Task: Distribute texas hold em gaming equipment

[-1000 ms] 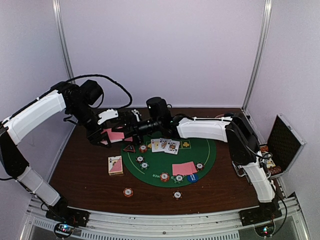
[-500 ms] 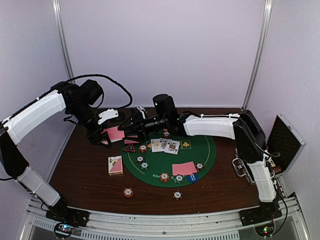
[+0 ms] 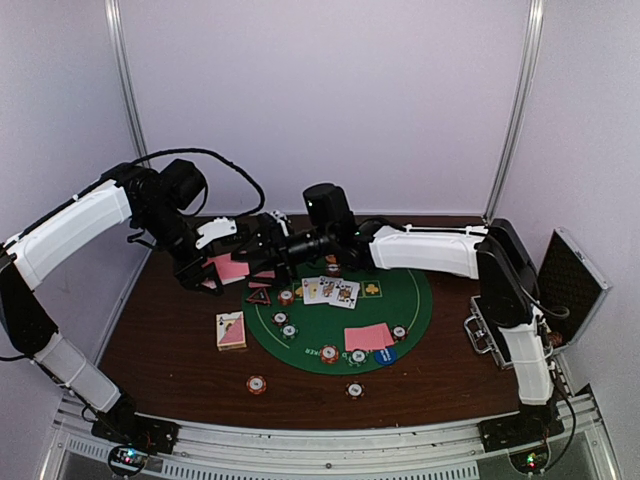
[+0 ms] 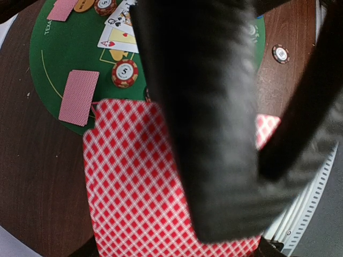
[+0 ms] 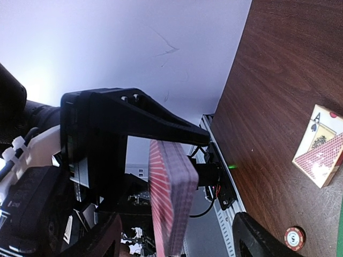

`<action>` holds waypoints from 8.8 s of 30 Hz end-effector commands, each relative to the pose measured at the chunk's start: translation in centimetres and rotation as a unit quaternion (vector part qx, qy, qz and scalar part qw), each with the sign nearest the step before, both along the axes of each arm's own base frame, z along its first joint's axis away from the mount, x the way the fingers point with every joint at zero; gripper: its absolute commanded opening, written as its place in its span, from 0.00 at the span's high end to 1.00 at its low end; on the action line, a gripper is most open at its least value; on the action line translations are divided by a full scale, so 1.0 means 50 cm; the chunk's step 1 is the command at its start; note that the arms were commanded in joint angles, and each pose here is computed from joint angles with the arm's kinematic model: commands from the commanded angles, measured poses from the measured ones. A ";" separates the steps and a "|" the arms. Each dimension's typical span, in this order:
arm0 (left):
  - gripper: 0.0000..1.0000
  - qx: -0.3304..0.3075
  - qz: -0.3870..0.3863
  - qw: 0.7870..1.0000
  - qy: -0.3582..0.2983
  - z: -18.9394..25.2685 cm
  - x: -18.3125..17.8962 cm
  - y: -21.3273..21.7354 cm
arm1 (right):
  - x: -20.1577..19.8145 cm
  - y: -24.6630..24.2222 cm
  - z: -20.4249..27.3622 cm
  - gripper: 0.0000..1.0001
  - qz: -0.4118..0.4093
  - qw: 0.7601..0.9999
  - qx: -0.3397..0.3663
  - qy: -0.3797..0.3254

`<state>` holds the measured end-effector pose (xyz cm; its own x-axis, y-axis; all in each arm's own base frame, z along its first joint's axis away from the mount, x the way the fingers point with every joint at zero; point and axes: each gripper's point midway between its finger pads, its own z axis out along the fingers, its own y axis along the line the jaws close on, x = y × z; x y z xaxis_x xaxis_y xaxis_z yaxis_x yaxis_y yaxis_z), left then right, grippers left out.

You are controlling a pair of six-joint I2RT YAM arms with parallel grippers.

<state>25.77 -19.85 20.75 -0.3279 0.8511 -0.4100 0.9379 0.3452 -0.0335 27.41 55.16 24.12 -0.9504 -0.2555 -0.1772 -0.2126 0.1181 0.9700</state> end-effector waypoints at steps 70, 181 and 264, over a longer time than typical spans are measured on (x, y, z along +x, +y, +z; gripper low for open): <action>1.00 -0.001 -0.004 1.000 -0.022 0.006 0.013 0.001 | 0.057 -0.165 0.087 1.00 -0.045 0.999 0.012 -0.011; 1.00 -0.042 -0.001 0.999 -0.018 0.040 0.036 -0.039 | 0.045 0.040 -0.012 0.20 -0.050 0.998 0.019 -0.019; 1.00 0.046 0.089 0.995 -0.009 -0.151 0.020 0.212 | 0.207 -0.525 -0.346 1.00 -0.211 0.940 -0.268 -0.004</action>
<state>26.24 -10.42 13.82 -0.5141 0.8029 -0.3019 0.8481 0.5285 -0.0387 38.39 30.16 8.81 -0.9871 0.1080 -0.1184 -0.0312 0.5950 0.8031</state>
